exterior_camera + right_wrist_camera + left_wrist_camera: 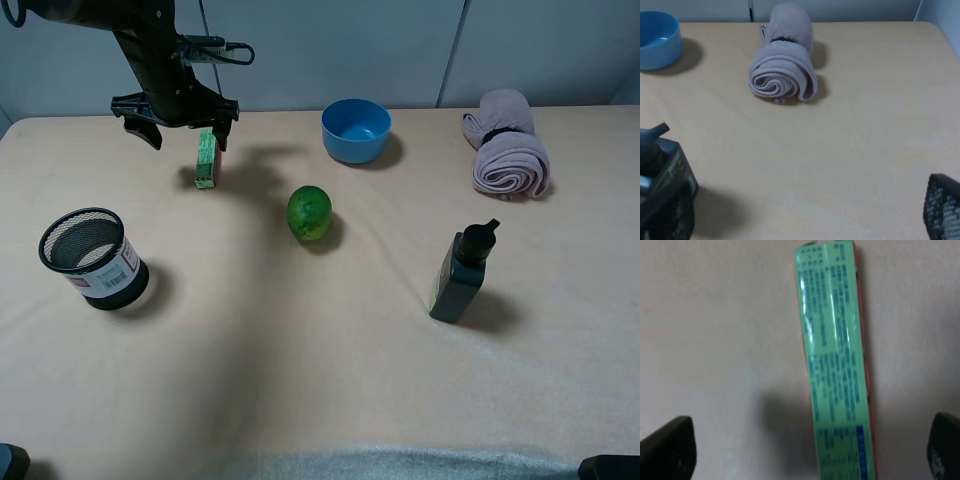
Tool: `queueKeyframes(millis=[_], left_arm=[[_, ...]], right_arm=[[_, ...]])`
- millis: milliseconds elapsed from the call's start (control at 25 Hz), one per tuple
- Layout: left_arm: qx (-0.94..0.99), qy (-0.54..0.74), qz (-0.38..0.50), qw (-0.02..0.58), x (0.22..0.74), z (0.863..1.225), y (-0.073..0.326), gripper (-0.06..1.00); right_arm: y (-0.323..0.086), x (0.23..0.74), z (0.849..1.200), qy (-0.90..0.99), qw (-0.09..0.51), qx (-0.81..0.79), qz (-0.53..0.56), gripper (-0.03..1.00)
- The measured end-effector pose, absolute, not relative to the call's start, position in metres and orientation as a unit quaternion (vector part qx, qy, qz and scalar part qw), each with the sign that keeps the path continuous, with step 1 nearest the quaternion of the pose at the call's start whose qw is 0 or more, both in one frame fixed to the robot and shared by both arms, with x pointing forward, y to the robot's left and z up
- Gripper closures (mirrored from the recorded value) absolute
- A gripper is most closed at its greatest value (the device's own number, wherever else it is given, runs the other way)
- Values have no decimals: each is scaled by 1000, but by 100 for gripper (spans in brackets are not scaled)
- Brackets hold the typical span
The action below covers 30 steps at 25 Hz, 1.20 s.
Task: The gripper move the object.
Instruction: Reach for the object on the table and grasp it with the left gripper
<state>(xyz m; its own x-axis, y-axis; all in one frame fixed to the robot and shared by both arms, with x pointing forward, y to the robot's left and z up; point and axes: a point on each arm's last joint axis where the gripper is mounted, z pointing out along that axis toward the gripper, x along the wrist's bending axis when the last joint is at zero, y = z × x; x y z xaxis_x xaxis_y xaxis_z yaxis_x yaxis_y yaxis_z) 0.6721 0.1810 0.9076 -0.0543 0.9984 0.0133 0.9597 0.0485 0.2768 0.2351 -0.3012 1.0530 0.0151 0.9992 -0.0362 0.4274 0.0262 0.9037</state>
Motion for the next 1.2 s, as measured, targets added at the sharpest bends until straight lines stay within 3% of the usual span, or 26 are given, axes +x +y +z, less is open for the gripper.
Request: queueKeyframes(millis=[520,1200], left_arm=[[673,728,97,87,679,865,178,6],[669,732,88,94,679,861,172,21]], right_arm=[[-301,235,1053,600,392,595,365,28],[-301,235,1053,600,392,595,365,28]])
